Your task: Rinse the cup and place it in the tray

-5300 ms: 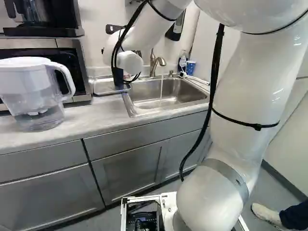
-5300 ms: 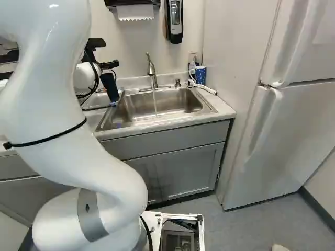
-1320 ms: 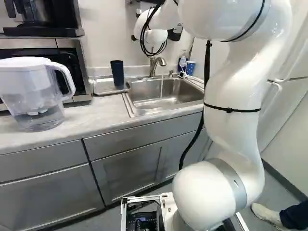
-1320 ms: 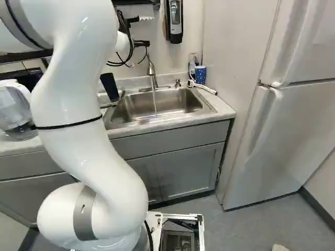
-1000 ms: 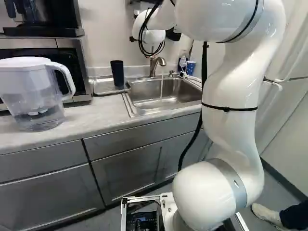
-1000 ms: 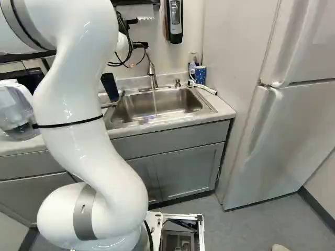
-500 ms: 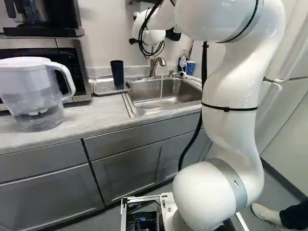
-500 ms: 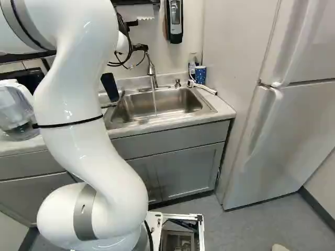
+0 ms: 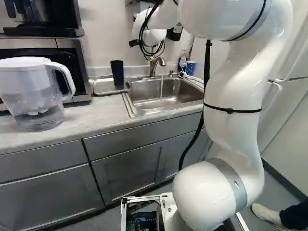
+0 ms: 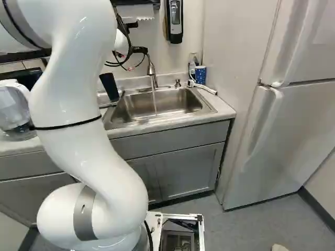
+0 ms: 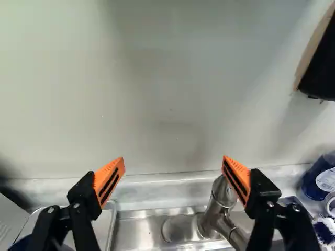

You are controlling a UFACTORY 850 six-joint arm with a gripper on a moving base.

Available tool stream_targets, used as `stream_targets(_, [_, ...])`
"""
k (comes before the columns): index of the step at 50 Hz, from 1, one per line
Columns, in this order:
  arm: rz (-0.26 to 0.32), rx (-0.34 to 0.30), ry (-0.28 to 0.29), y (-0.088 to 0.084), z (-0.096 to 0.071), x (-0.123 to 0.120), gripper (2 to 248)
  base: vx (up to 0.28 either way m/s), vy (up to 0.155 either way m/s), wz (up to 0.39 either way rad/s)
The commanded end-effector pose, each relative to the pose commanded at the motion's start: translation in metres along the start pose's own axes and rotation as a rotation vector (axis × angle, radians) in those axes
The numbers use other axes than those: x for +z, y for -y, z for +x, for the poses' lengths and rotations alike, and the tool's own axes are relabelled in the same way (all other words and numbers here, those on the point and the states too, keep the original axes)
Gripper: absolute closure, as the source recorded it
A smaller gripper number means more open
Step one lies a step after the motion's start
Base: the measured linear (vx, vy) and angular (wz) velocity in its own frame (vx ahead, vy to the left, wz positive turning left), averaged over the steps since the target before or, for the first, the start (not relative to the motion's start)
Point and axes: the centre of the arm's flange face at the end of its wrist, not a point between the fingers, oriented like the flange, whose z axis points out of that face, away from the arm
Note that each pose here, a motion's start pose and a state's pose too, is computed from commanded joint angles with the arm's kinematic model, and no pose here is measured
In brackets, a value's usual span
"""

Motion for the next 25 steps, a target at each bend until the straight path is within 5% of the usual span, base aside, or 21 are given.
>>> stream_targets(25, [-0.007, 0.002, 0.005, -0.0050, -0.0014, -0.0060, 3, 0.000, 0.000, 0.000])
